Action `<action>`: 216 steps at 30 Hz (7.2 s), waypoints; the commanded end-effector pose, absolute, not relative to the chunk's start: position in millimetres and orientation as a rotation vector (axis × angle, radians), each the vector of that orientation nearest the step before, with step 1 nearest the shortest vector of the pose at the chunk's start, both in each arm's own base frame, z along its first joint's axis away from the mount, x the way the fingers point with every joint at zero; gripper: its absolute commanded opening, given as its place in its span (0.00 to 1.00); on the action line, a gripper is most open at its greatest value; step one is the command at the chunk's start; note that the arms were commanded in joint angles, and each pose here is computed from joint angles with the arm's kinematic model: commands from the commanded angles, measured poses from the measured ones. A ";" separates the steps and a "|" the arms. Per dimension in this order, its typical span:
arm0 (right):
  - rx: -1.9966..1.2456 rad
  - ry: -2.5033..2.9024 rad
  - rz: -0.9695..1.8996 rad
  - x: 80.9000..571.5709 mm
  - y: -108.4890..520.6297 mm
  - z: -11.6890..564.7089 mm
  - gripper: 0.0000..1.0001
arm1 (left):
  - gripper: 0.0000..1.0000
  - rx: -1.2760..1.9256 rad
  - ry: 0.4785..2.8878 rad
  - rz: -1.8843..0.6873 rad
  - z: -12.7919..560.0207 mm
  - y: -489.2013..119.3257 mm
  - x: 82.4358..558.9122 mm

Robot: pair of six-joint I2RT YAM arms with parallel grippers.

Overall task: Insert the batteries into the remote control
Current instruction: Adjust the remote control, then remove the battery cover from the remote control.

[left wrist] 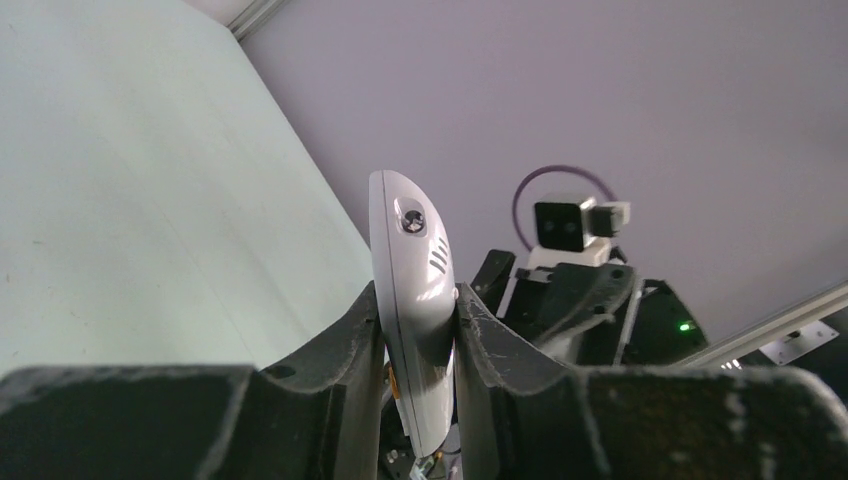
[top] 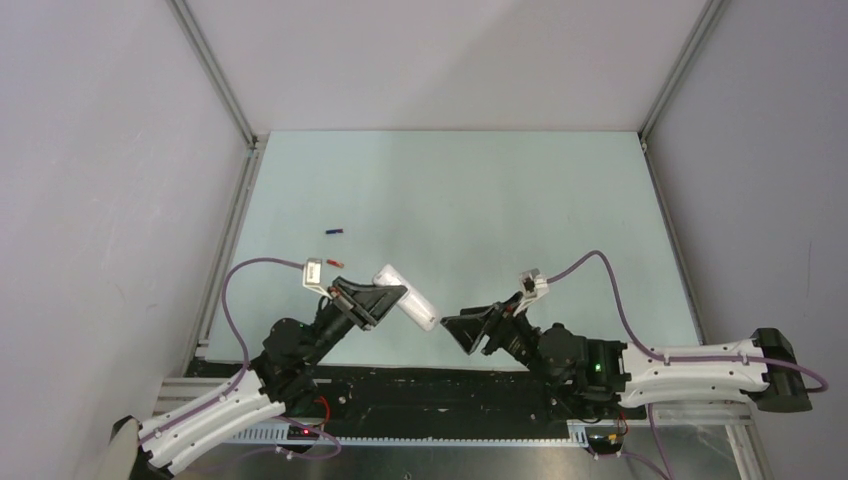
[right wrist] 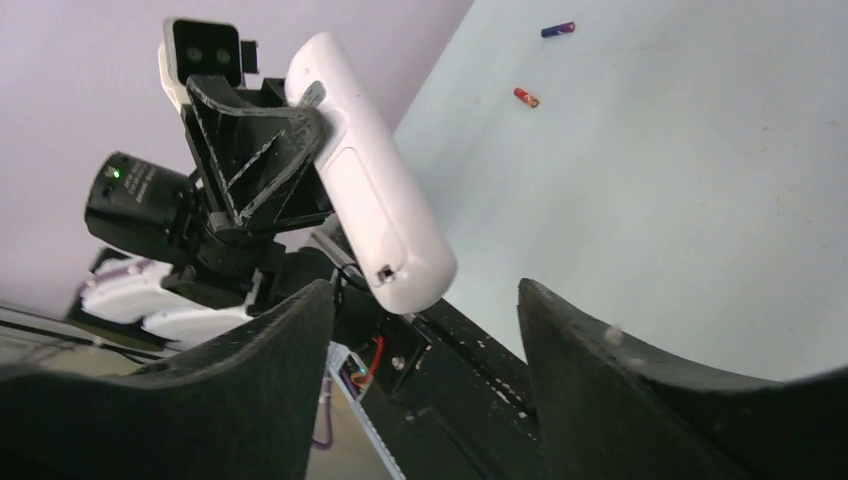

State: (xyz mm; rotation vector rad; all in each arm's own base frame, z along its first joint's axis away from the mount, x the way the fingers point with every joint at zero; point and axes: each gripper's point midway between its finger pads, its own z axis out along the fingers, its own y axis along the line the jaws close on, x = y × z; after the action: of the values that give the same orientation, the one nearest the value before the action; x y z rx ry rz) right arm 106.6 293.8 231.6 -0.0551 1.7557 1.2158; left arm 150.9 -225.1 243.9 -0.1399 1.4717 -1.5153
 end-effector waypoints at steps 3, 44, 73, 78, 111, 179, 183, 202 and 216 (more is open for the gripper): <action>0.204 1.688 1.435 111.8 286.5 244.9 0.60 | 0.00 -0.234 1.375 -1.577 265.8 -215.7 153.7; 0.199 1.739 1.557 113.8 317.5 228.3 0.44 | 0.00 -0.239 1.361 -1.577 265.6 -215.2 154.9; 0.234 1.714 1.567 124.9 322.0 229.2 0.50 | 0.00 -0.266 1.363 -1.582 259.7 -213.3 156.2; 0.236 1.706 1.563 127.7 321.1 230.1 0.53 | 0.00 -0.279 1.358 -1.578 258.5 -211.4 157.4; 0.034 1.553 1.737 114.0 351.6 250.3 0.19 | 0.05 -0.302 1.327 -1.756 271.3 -213.7 140.6; -0.136 1.632 1.682 95.7 341.9 239.8 0.54 | 0.00 -0.288 1.384 -1.747 258.4 -220.8 141.1; -0.118 1.594 1.734 95.4 348.6 245.4 0.49 | 0.00 -0.288 1.378 -1.749 260.1 -220.2 140.8; -0.050 1.568 1.712 106.3 347.7 248.7 0.13 | 0.02 -0.274 1.387 -1.759 257.4 -221.6 138.2; -0.026 1.662 1.694 112.9 328.1 247.1 0.00 | 0.40 -0.208 1.398 -1.769 260.6 -226.9 131.5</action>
State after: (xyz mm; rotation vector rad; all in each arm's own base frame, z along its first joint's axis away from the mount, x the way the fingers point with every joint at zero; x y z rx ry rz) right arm 106.2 334.5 244.9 -0.0534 1.6475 1.7045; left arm 135.8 -226.1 252.0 -0.2599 1.4286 -1.7646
